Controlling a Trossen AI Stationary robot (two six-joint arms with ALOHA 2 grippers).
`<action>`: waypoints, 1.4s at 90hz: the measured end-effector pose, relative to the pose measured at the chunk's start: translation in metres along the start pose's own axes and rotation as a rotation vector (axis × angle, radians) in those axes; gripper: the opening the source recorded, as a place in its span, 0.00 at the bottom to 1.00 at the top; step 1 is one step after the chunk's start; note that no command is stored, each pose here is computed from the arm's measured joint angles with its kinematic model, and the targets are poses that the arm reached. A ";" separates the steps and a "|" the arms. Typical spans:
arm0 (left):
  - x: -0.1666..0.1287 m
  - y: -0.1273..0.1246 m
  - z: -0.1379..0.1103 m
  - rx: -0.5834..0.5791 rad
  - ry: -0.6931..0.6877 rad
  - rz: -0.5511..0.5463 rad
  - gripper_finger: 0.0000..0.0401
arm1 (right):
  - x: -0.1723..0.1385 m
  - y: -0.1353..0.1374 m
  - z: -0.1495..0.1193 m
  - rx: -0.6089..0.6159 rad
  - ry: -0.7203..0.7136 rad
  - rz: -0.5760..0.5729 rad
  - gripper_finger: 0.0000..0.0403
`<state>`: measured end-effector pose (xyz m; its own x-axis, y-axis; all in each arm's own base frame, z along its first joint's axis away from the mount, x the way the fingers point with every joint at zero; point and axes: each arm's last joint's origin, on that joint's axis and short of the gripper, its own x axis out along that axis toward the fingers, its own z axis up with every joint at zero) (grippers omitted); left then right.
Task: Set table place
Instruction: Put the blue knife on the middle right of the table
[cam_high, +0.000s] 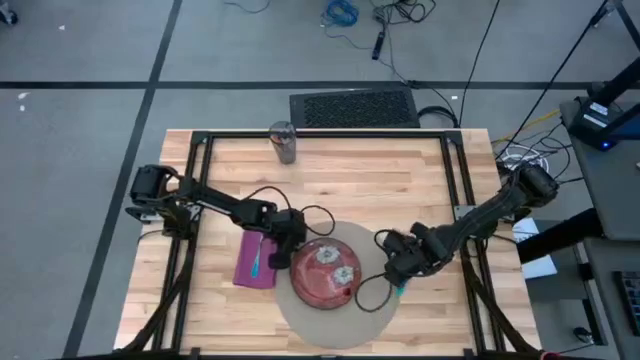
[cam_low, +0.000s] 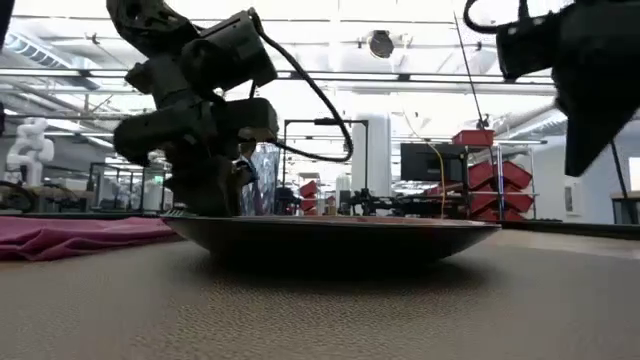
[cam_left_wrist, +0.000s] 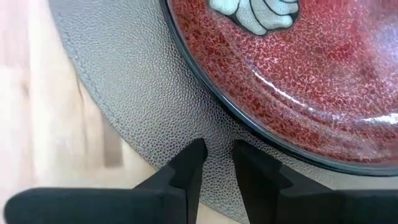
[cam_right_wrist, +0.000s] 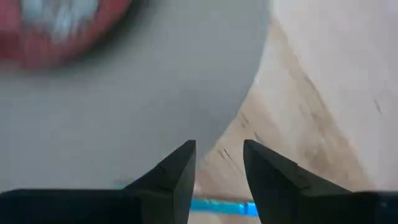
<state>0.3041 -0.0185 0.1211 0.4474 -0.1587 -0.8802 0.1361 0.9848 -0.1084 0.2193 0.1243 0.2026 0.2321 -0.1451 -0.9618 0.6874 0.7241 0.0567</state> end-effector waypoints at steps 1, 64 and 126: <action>0.000 0.000 0.000 0.003 -0.005 0.000 0.20 | 0.000 0.000 -0.001 0.020 -0.001 0.002 0.31; -0.001 0.003 0.000 0.180 0.005 -0.004 0.20 | 0.022 0.024 -0.046 0.651 0.082 -0.053 0.31; -0.001 0.002 -0.002 0.227 0.030 -0.021 0.20 | 0.037 -0.001 -0.014 0.782 0.031 -0.321 0.31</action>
<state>0.3016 -0.0159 0.1210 0.4164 -0.1739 -0.8924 0.3424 0.9393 -0.0233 0.2175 0.1278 0.1627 -0.0670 -0.2376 -0.9691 0.9977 -0.0257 -0.0627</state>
